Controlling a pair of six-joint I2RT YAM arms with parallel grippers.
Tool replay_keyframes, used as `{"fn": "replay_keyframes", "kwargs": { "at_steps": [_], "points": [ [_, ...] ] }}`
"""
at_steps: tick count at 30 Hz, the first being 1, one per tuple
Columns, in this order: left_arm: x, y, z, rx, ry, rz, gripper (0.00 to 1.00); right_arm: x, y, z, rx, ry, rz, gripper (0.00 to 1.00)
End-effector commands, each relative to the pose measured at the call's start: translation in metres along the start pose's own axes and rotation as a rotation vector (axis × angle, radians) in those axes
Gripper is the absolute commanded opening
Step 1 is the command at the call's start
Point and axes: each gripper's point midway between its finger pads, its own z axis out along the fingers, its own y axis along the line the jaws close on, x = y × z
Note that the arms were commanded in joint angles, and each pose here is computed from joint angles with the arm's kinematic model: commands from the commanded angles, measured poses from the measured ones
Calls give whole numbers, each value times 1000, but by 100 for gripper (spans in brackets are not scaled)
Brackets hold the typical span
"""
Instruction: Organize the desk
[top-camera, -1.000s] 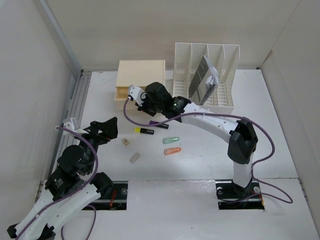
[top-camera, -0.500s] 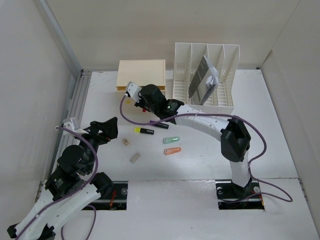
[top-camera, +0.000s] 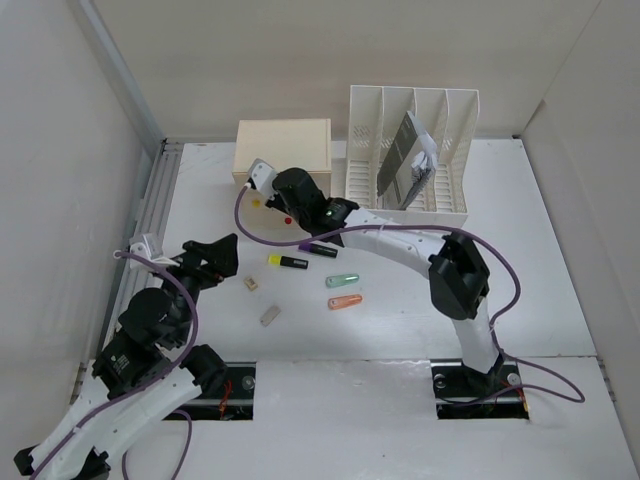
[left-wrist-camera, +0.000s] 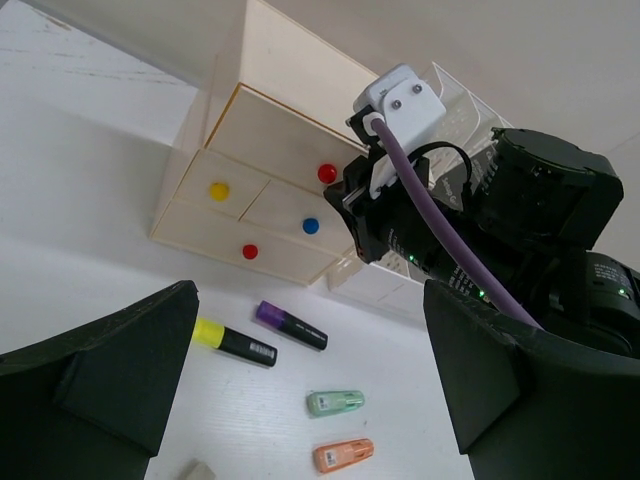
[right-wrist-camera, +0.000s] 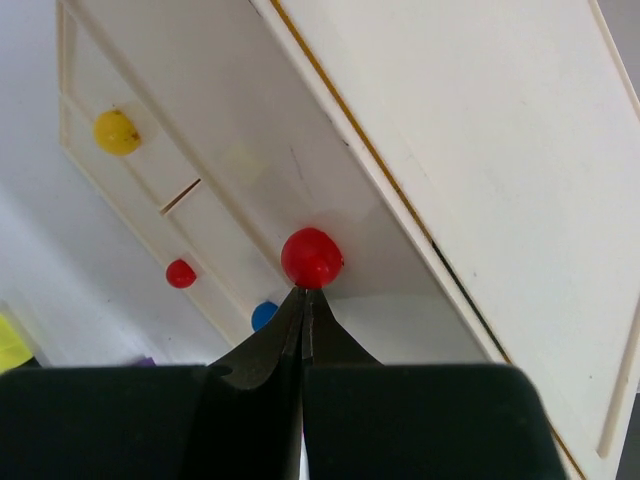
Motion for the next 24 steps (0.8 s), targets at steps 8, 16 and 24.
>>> {"fn": "replay_keyframes", "kwargs": {
  "at_steps": [8,16,24],
  "points": [
    [22,-3,9,4,39,-69,94,-5,-90,11,281,-19,82,0],
    [31,3,18,-24,4,-161,76,-37,-61,-41,-55,-194,121,34],
    [59,1,47,-22,-41,-320,33,-48,-87,-158,-326,-368,136,63]
  ]
}}
